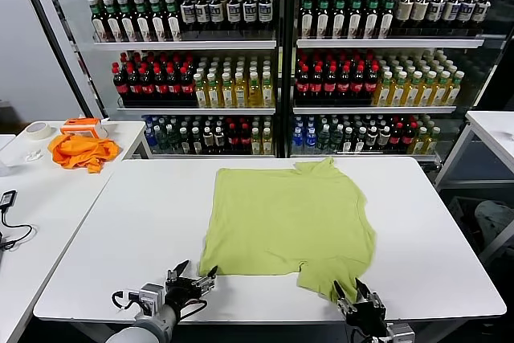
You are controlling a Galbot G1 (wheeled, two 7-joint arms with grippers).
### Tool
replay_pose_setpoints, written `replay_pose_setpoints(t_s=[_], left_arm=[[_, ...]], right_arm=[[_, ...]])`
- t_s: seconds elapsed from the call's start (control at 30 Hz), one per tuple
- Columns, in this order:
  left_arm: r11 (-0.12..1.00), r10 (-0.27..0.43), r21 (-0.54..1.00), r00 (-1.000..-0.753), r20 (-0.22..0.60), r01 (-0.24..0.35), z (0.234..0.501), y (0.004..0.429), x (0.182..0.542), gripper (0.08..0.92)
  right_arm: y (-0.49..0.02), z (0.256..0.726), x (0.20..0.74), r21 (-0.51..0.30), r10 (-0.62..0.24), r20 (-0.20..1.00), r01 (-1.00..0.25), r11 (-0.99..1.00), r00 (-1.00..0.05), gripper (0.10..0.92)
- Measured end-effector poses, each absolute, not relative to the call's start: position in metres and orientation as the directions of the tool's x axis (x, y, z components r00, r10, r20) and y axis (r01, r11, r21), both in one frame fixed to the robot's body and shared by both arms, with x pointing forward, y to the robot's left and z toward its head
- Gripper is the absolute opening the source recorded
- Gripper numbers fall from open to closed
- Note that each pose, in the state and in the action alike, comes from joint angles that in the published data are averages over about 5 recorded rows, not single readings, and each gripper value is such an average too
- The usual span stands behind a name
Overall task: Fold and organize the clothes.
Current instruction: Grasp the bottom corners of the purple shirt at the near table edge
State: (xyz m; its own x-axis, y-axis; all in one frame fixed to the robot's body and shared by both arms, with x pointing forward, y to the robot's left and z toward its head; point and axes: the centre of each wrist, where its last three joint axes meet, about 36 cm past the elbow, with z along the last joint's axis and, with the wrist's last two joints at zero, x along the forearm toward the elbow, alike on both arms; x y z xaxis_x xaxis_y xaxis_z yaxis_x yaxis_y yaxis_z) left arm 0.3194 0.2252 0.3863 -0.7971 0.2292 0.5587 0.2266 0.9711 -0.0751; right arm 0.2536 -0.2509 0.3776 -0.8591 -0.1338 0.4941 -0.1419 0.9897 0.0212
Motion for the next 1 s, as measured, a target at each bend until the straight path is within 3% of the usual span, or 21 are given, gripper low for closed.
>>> replay_pose_setpoints(t_s=[0.17,0.53,1.0], left_arm=[[0.969,0.24,-0.08,-0.796,0.555,0.236,0.385,0.222,0.319,0.404],[0.965,0.252,-0.079,-0.807,0.535,0.249,0.389,0.222,0.321,0.107],[0.97,0.233,-0.065,-0.823,0.519,0.233,0.421,0.25,0.297,0.085]], right_arm=[[-0.251,0.377,0.254,0.026,-0.14,0.49,-0.146,0.989,-0.86,0.123],[-0.254,0.387,0.261,0.035,-0.152,0.461,-0.153,0.988,-0.874,0.119],[-0.256,0.427,0.239,-0.004,-0.161,0.465,-0.185,0.983,-0.87,0.119]])
